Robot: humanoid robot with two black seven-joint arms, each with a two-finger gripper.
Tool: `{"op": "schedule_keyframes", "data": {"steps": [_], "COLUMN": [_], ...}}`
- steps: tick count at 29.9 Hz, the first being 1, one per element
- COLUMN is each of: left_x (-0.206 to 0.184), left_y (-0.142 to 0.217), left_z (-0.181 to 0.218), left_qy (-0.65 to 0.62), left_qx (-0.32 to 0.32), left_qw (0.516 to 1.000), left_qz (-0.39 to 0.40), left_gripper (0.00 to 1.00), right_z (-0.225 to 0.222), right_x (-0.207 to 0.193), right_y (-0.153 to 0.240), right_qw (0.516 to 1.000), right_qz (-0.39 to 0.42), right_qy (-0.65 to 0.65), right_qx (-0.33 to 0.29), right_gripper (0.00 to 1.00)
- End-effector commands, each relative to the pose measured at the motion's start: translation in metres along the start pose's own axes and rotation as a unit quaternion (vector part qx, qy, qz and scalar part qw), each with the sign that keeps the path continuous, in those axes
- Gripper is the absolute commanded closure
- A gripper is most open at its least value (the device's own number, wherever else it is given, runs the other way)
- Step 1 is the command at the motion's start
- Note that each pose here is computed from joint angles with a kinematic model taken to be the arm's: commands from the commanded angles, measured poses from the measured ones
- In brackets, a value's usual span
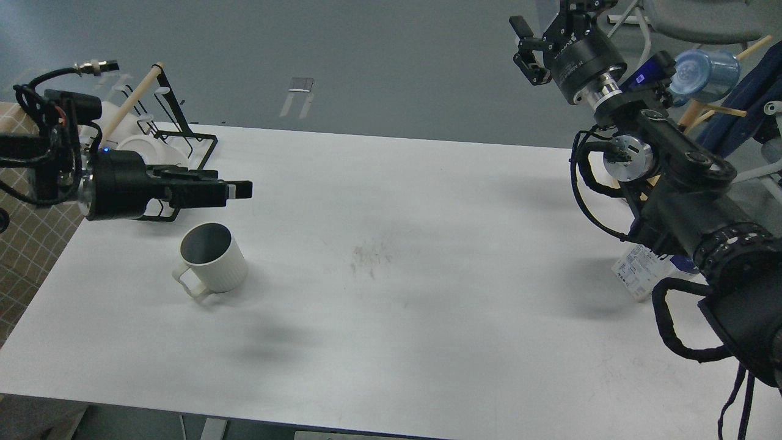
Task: Place cup and milk with both arms
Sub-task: 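Reach the left gripper down to the white mug's rim, then grasp the white mug by its rim with the left gripper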
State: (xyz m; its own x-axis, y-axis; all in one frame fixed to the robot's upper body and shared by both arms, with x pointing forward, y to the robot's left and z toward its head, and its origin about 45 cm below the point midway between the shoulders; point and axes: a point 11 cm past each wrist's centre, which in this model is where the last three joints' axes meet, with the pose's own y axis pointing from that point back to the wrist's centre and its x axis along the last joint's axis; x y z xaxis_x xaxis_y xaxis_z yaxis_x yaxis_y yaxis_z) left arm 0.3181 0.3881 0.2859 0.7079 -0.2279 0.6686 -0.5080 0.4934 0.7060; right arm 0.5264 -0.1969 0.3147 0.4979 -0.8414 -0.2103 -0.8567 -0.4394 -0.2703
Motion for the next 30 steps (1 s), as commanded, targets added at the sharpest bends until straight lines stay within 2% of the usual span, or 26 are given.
{"op": "schedule_keyframes", "data": {"steps": [1, 10, 19, 30], "left_x": [-0.011, -0.031, -0.031, -0.040], "left_y": [0.006, -0.020, -0.049, -0.056], "left_z": [-0.014, -0.049, -0.050, -0.059], "left_qy": [-0.022, 0.033, 0.065, 0.082], "left_qx": [0.035, 0.060, 0.044, 0.053], "left_qw": [0.999, 0.997, 0.997, 0.995], "left_qz": [-0.025, -0.040, -0.028, -0.033], "left_gripper": [0.01, 0.01, 0.01, 0.02], "right_z": [0.003, 0.004, 0.004, 0.006], "right_x": [-0.001, -0.001, 0.002, 0.001], "right_y": [0.001, 0.002, 0.003, 0.004], "right_qw": [1.000, 1.000, 1.000, 1.000], "right_qz": [0.000, 0.000, 0.003, 0.003], "right_qy": [-0.003, -0.003, -0.003, -0.004], "right_qx": [-0.002, -0.002, -0.002, -0.004], "right_gripper": [0.00, 0.00, 0.00, 0.00]}}
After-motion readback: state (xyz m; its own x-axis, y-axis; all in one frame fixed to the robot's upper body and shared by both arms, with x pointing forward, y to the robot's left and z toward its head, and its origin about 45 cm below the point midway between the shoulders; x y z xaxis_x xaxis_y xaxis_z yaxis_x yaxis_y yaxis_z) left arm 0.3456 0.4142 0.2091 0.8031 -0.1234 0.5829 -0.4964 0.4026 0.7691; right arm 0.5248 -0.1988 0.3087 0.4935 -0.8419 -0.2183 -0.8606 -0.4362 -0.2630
